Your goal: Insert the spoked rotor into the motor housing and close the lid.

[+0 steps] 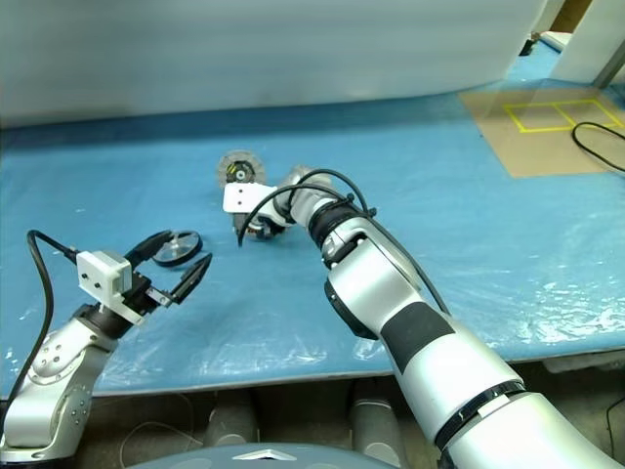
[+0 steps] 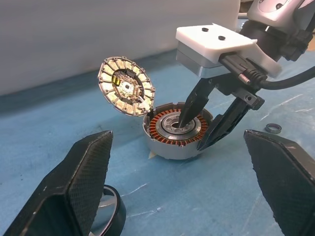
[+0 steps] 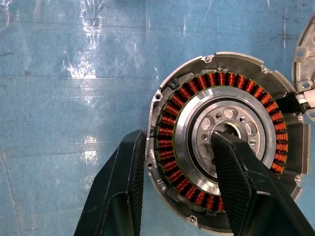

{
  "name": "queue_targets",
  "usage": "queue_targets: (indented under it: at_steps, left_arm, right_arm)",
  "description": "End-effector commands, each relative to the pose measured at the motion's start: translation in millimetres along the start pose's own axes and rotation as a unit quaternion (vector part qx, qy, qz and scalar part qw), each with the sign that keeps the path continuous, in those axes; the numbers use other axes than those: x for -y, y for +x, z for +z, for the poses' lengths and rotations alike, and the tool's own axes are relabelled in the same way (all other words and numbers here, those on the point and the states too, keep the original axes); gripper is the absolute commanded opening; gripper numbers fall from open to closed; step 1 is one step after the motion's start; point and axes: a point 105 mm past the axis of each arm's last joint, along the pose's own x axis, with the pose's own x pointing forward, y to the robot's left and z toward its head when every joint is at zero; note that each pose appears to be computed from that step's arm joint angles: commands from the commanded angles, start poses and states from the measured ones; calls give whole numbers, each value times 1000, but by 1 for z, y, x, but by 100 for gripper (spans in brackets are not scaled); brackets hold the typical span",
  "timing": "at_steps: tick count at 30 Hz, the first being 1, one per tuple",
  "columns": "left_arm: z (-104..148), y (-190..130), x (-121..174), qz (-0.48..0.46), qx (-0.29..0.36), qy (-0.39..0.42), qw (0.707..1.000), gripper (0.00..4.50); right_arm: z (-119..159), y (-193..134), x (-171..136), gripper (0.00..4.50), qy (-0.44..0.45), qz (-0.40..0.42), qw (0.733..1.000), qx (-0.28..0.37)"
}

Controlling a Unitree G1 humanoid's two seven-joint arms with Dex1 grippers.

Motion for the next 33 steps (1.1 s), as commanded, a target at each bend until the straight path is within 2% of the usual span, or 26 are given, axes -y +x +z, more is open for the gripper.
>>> queue_targets:
  at_steps: [1, 6, 15, 23, 28, 33]
  left_arm:
    - [13, 0, -1, -3, 19, 17, 1000, 450]
    - [13, -1, -4, -5, 17, 18, 1000, 450]
    - [9, -12, -18, 6, 5, 29, 1000, 450]
    - [3, -10, -19, 0, 4, 26, 1000, 450]
    - [0, -10, -19, -2, 4, 24, 1000, 450]
    - [-1, -9, -18, -5, 2, 22, 1000, 450]
  right_arm:
    - [-6, -3, 4, 171, -15, -11, 1000, -19]
    - [-2, -2, 0, 171, -34, 7, 999, -11]
    - [10, -4, -28, 171, -29, 131, 991, 18]
    - [4, -3, -53, 171, -38, 214, 976, 10]
    - [-10, 4, -83, 171, -26, 282, 959, 5]
    - [-15, 12, -91, 171, -26, 274, 961, 7]
